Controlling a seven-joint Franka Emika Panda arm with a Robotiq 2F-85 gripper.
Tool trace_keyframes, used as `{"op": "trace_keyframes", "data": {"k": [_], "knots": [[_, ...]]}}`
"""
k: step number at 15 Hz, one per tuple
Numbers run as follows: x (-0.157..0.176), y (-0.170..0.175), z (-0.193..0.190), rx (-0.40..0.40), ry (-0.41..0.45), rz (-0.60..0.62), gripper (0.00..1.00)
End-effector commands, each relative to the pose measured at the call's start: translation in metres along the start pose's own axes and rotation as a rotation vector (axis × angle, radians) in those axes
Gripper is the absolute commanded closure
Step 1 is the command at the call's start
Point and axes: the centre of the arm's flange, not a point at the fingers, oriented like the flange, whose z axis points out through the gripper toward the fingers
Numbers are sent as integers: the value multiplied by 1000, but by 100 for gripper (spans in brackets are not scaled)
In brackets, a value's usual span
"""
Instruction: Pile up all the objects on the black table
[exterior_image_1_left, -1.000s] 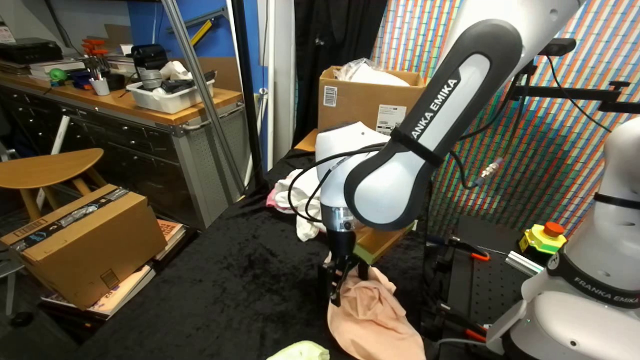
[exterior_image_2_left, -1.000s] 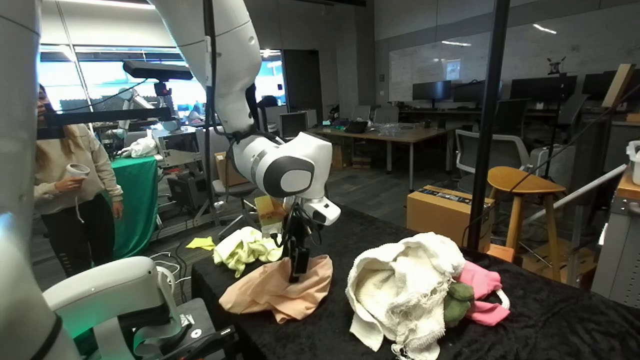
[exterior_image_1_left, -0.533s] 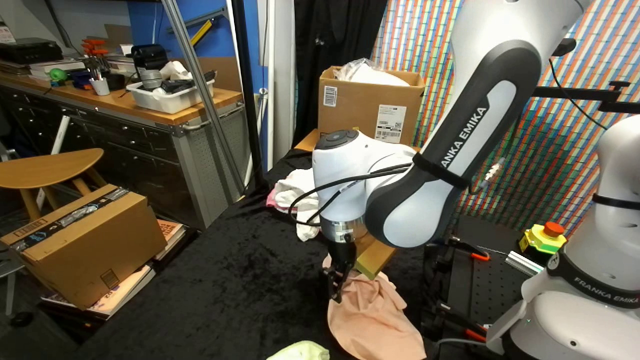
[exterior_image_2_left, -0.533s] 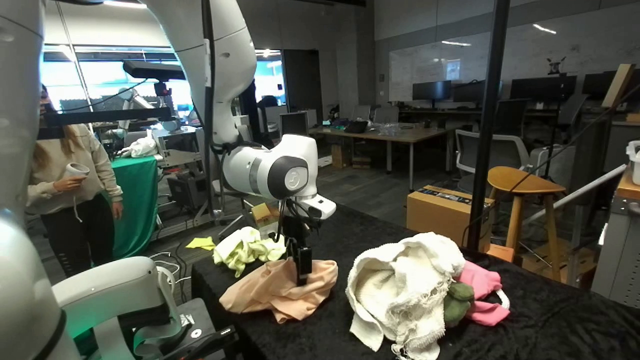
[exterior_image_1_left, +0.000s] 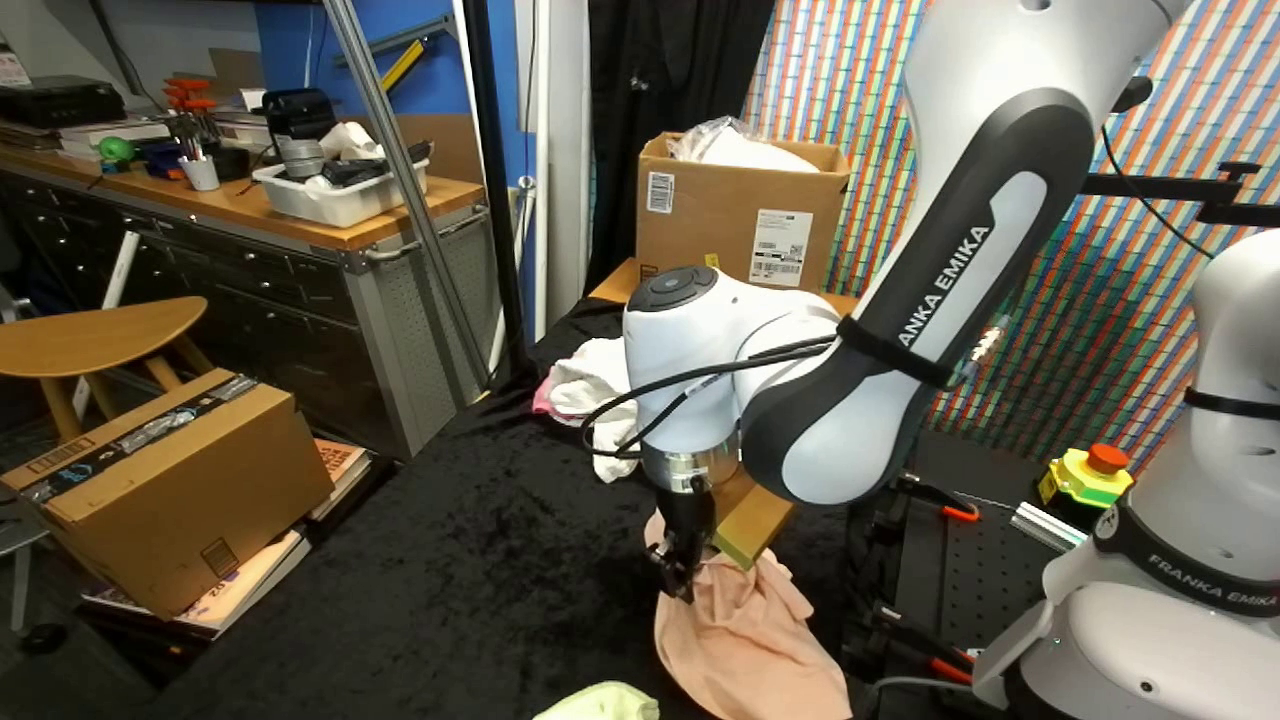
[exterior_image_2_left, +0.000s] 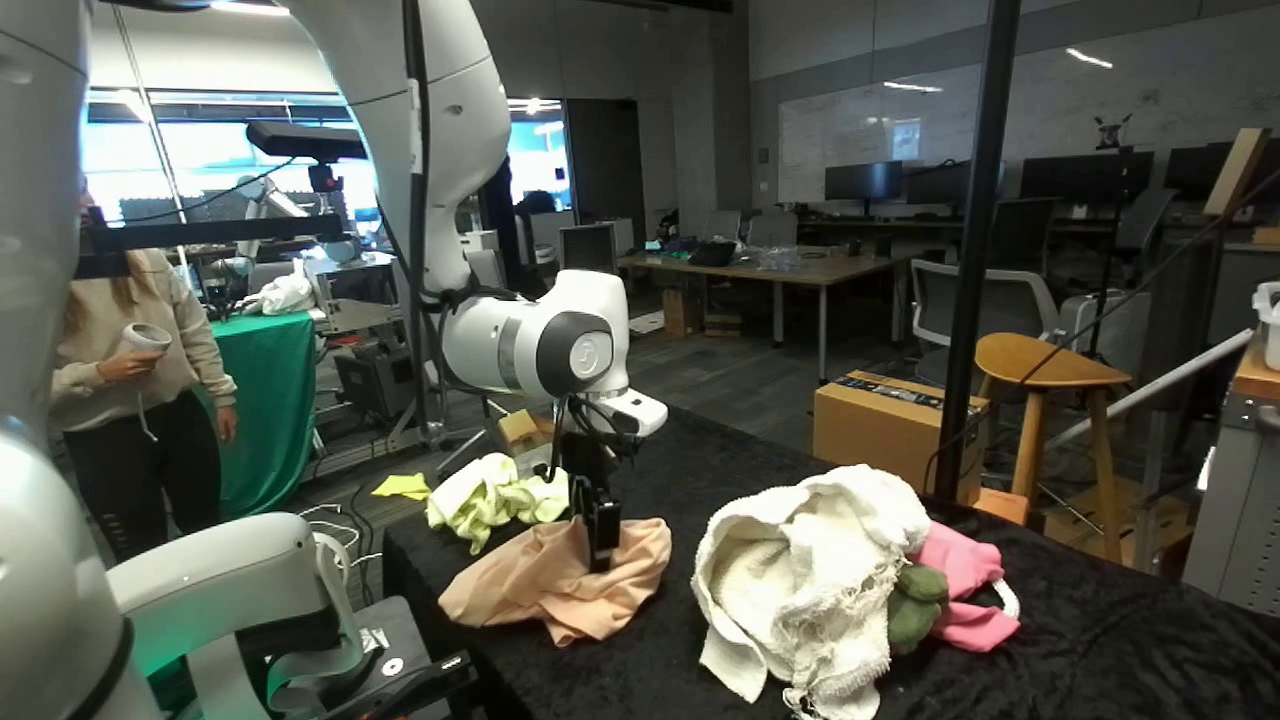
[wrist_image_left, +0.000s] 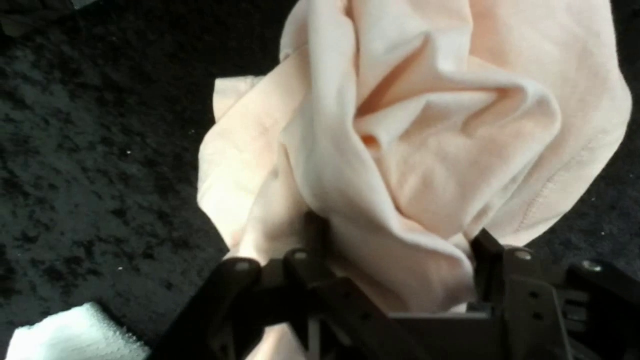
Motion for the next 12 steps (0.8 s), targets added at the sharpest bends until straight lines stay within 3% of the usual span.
{"op": "trace_keyframes", "data": {"k": [1, 5, 7, 9, 12], "knots": [[2, 9, -7, -6, -4, -23, 62], [7, 24, -12, -4, -21, -68, 90], [10, 33, -21, 5, -17, -105, 94], [15, 44, -36, 8, 3, -139, 90], [24, 59, -69, 13, 88, -147, 90]]}}
